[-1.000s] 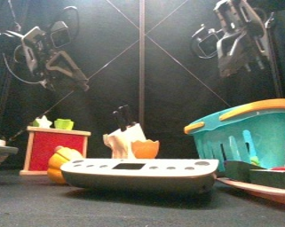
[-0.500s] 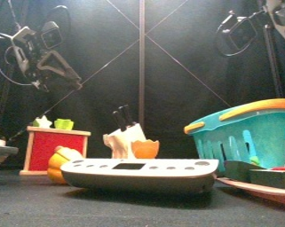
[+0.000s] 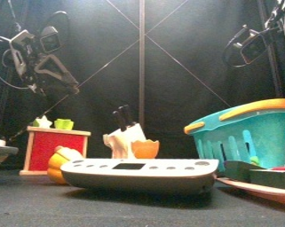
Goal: Grab banana
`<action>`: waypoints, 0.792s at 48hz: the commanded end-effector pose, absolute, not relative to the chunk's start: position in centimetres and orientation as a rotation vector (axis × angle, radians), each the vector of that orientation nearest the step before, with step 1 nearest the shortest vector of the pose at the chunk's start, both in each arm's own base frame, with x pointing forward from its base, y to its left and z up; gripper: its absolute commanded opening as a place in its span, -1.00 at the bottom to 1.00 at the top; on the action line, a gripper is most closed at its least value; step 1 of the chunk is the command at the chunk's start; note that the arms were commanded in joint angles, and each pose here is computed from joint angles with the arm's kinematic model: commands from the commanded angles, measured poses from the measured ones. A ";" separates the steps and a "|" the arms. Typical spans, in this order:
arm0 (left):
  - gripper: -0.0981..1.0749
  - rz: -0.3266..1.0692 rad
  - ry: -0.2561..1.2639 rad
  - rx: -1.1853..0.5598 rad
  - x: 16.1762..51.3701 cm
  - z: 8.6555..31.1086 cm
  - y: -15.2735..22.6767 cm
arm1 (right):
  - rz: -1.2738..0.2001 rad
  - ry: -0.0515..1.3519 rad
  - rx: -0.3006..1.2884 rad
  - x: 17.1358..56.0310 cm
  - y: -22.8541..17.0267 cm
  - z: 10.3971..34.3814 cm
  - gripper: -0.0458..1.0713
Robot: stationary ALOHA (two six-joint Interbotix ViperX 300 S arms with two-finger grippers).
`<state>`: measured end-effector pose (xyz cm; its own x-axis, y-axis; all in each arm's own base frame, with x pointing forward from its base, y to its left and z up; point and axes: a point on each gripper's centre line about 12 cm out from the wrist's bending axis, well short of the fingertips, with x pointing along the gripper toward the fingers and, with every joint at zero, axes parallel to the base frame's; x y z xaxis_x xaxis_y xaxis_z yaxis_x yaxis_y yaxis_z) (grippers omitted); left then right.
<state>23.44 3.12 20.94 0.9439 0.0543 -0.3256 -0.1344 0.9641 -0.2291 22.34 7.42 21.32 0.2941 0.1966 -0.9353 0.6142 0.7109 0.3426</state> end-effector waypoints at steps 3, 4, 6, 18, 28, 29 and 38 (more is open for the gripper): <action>0.33 0.096 0.307 -0.254 23.7 21.4 3.2 | -0.314 1.226 0.708 23.0 7.0 21.7 0.32; 0.33 0.096 0.307 -0.254 23.7 21.4 3.2 | -0.317 1.224 0.693 23.0 6.9 21.6 0.34; 0.33 0.097 0.309 -0.254 23.6 21.3 3.2 | -0.324 1.220 0.669 23.1 6.7 21.4 0.40; 0.33 0.102 0.316 -0.255 23.6 21.1 3.3 | -0.255 1.173 0.530 23.9 8.0 20.6 0.65; 0.33 0.105 0.320 -0.257 23.5 21.0 3.3 | -0.239 1.178 0.437 24.5 8.7 19.6 0.87; 0.33 0.106 0.320 -0.256 23.5 21.0 3.3 | -0.239 1.183 0.427 24.5 8.7 19.4 0.89; 0.33 0.108 0.320 -0.256 23.5 21.0 3.4 | -0.256 1.223 0.340 24.7 8.7 17.9 0.90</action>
